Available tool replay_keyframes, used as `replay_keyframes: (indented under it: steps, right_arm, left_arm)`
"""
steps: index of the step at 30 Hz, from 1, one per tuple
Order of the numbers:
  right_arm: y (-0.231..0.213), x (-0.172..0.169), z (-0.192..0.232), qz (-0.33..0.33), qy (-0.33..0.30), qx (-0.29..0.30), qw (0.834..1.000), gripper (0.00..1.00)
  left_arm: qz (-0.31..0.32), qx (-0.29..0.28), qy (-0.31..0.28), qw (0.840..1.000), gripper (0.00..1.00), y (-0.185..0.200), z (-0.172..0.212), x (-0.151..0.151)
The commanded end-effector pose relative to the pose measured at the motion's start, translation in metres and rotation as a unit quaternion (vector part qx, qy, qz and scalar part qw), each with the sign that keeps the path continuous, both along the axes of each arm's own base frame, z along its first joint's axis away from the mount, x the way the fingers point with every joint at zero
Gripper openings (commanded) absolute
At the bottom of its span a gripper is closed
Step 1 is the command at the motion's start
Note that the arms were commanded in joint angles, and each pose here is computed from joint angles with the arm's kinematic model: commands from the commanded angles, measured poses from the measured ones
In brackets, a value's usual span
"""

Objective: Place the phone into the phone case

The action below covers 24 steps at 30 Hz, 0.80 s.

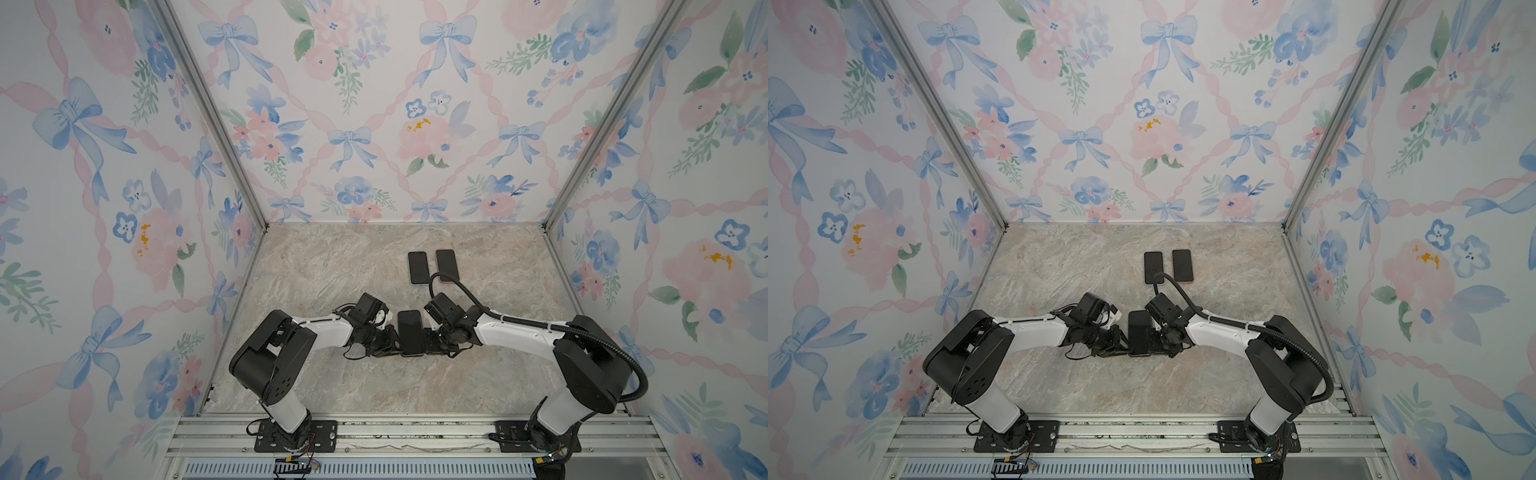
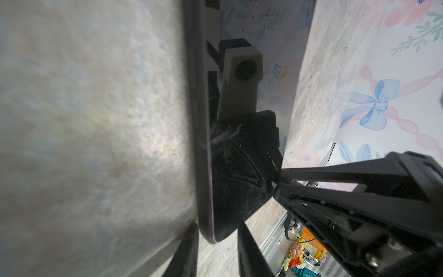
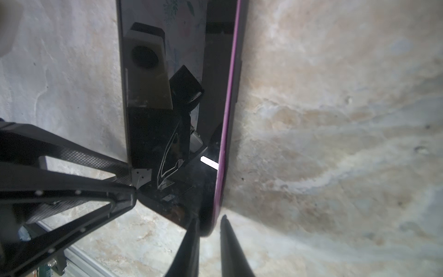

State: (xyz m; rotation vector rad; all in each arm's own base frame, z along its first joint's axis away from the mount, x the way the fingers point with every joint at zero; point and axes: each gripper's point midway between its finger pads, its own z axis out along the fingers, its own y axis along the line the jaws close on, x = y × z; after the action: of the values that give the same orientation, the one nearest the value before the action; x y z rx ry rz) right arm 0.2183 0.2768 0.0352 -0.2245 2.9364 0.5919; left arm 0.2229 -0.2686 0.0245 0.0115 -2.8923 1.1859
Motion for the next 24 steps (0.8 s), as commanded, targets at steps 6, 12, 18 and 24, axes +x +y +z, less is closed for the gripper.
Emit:
replay_keyframes:
  steps: [6,12,18,24]
  right_arm:
    - [0.003,-0.008,-0.013,0.016,0.009,-0.013,1.000,0.15]
    - [0.013,-0.015,-0.018,0.027,0.014,-0.011,0.999,0.14]
    - [0.017,-0.019,-0.025,0.032,0.019,-0.015,0.999,0.12]
    - [0.021,-0.024,-0.033,0.035,0.027,-0.018,0.999,0.11]
  left_arm:
    - [-0.010,0.009,0.009,1.000,0.27,0.002,-0.009,-0.004]
    - [-0.010,0.010,0.009,1.000,0.26,0.002,-0.009,-0.003]
    - [-0.012,0.007,0.008,1.000,0.25,0.000,-0.008,-0.002]
    - [-0.014,0.008,0.010,1.000,0.24,0.000,-0.010,-0.002]
